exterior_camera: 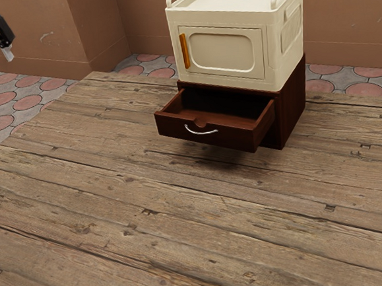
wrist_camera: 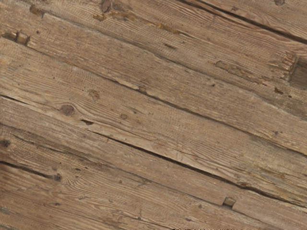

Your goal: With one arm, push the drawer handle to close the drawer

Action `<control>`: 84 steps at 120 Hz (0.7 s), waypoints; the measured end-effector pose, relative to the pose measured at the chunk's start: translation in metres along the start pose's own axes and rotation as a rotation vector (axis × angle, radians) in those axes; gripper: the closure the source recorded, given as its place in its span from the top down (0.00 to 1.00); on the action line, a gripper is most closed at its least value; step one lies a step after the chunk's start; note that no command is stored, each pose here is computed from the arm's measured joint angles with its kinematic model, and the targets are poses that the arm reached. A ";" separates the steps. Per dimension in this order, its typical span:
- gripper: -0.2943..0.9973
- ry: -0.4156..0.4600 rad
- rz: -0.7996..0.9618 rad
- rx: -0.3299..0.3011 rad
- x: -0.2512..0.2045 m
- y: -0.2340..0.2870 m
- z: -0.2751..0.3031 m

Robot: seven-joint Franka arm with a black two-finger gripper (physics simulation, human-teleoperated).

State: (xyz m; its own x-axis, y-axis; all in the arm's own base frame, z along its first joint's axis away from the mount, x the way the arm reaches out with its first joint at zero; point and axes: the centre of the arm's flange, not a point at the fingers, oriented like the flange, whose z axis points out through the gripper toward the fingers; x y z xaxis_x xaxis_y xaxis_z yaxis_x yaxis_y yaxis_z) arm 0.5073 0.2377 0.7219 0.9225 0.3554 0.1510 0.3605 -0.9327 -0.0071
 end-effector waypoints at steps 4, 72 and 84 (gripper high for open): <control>0.76 0.000 0.011 -0.005 0.000 0.001 0.000; 0.76 -0.129 0.210 -0.128 -0.125 0.074 0.089; 0.76 -0.322 0.238 -0.055 -0.149 0.103 0.227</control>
State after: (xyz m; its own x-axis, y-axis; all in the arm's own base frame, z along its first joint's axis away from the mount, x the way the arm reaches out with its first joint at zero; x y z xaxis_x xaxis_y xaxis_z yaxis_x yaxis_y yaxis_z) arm 0.4384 0.1028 0.4745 0.9787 0.1213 -0.1657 0.1312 -0.9901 0.0502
